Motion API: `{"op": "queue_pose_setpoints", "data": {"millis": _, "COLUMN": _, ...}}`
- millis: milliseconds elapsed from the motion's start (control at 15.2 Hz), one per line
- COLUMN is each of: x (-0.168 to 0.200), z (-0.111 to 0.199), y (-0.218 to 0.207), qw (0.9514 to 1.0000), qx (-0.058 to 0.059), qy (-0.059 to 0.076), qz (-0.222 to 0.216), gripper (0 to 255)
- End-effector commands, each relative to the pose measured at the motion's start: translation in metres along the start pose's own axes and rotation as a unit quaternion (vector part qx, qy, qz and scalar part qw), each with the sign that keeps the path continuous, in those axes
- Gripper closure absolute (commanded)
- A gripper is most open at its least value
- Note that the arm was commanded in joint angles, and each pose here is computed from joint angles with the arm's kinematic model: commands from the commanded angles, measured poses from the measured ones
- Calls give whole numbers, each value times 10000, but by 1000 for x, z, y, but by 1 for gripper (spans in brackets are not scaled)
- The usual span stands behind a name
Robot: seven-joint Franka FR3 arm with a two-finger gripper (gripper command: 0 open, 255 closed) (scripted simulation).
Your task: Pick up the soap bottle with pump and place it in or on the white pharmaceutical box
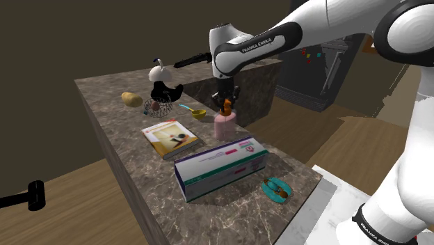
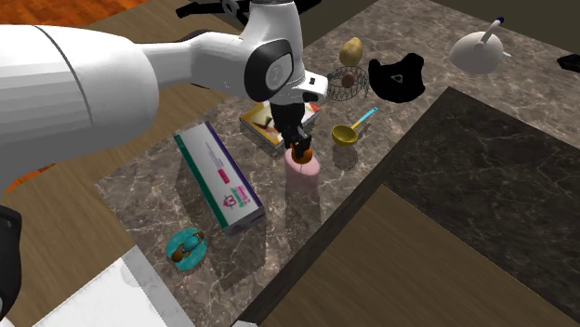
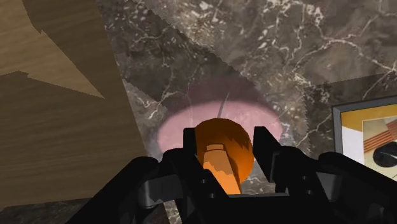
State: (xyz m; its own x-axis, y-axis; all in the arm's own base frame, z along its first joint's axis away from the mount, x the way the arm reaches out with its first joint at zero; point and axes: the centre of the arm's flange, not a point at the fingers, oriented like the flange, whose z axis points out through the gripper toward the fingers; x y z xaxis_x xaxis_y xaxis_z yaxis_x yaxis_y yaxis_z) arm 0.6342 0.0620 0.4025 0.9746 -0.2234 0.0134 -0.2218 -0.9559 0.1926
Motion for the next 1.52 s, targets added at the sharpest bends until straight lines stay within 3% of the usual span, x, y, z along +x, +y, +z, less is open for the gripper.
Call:
{"op": "queue_pose_setpoints", "data": {"millis": 0, "x": 0, "z": -9, "y": 2, "qw": 10000, "qx": -5, "qy": -7, "qz": 2, "gripper": 255}}
{"op": "queue_pose_setpoints", "data": {"millis": 1452, "x": 1, "z": -123, "y": 25, "qw": 10000, "qx": -5, "qy": -7, "qz": 2, "gripper": 255}}
